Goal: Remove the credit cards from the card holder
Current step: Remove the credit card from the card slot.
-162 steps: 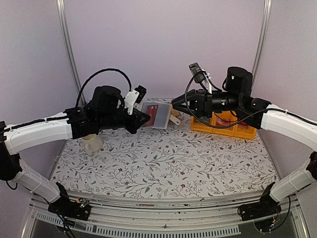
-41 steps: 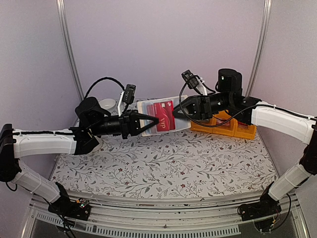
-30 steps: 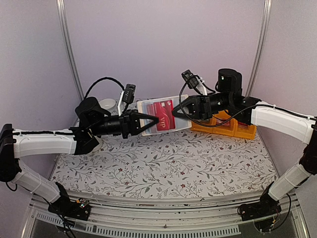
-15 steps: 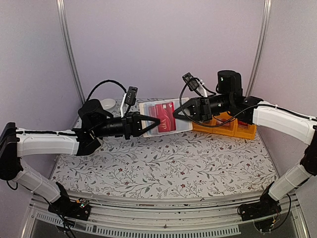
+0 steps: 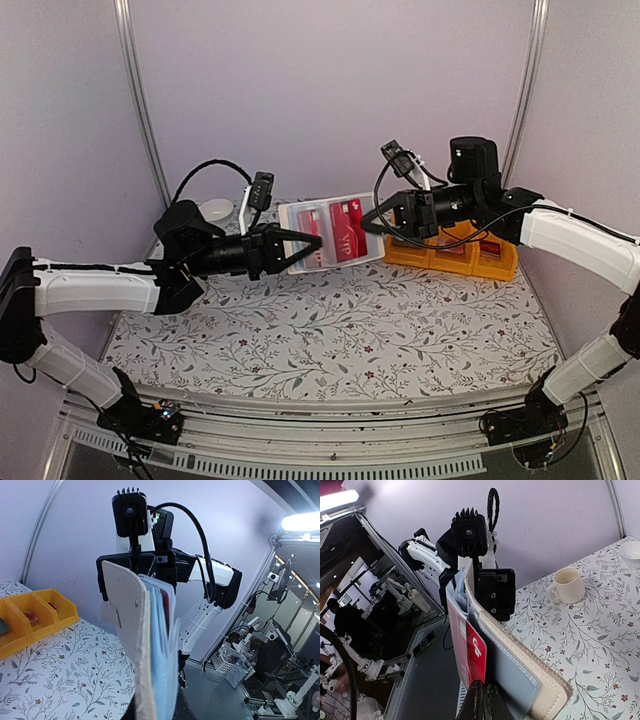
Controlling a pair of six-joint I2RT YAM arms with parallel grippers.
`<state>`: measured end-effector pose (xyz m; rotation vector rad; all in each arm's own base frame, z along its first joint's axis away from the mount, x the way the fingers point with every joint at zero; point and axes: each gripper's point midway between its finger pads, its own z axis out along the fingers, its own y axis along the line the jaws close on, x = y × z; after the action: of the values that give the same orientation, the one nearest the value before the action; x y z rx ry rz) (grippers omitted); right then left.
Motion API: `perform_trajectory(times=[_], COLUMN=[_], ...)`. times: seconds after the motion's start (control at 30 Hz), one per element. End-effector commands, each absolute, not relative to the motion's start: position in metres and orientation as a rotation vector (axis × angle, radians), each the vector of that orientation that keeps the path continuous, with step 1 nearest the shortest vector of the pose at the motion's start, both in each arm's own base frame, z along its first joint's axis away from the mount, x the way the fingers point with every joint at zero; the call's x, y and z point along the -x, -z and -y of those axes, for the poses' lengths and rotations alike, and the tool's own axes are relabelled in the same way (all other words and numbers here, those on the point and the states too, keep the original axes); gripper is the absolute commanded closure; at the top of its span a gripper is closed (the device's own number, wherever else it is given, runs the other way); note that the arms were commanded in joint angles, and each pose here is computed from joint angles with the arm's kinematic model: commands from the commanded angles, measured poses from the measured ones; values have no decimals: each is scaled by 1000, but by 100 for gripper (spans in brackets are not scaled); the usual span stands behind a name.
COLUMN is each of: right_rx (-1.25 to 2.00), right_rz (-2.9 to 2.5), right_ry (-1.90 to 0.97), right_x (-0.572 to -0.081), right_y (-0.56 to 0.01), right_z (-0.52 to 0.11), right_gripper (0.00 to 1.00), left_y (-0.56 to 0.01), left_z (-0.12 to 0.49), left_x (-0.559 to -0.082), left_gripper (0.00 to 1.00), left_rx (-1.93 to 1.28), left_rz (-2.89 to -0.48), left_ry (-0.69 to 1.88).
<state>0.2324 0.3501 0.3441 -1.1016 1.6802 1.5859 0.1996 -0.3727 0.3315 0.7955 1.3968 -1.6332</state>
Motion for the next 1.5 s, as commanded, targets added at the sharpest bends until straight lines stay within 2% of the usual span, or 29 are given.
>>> perform_trajectory(times=[0.0,0.13,0.27,0.47,0.53,0.7,0.73,0.83,0.93,1.07,1.27,1.47], right_rx=[1114,1167,1219,1214,1202,1186,1188,1193,1210,1212,1102,1094], right_rz=[-1638,-1604,-1539,-1552,-1582,-1614,-1611,-1606,-1596,-1599,-1769,-1832], right_ry=[-1544,-1637,-1698,-1708,-1702,-1681,-1682,-1686,-1700,-1678,-1450,-1290], right_x=[-233,-222,-209,-209,-212,-215,-215,-214,-209,-207,-244,-261], right_y=[-359,-357,-362,-359,-353,-344,-344,-345,-346,-349,-337,-329], right_z=[-343,-347,-352,-358,-362,-368,-368,-368,-366,-361,-327,-306], right_gripper=[99,98,84,82,76,74,74,89,97,99,98,98], left_y=[-340,-332,-331,-334,-335,-337,-338,-337,-335,-332,-319,-310], left_z=[370,375,377,377,377,376,376,375,374,374,368,362], left_x=[-195,-204,-206,-207,-206,-206,-205,-205,-206,-206,-213,-222], left_gripper=[100,100,100,100,100,100,100,100,100,100,100,100], left_rx=[-812,-796,-796,-792,-791,-786,-787,-786,-782,-787,-798,-773], left_rz=[-1340,-1398,-1407,-1397,-1391,-1378,-1375,-1377,-1382,-1393,-1444,-1482], left_ry=[1634,1608,1613,1610,1612,1615,1615,1613,1608,1600,1502,1465])
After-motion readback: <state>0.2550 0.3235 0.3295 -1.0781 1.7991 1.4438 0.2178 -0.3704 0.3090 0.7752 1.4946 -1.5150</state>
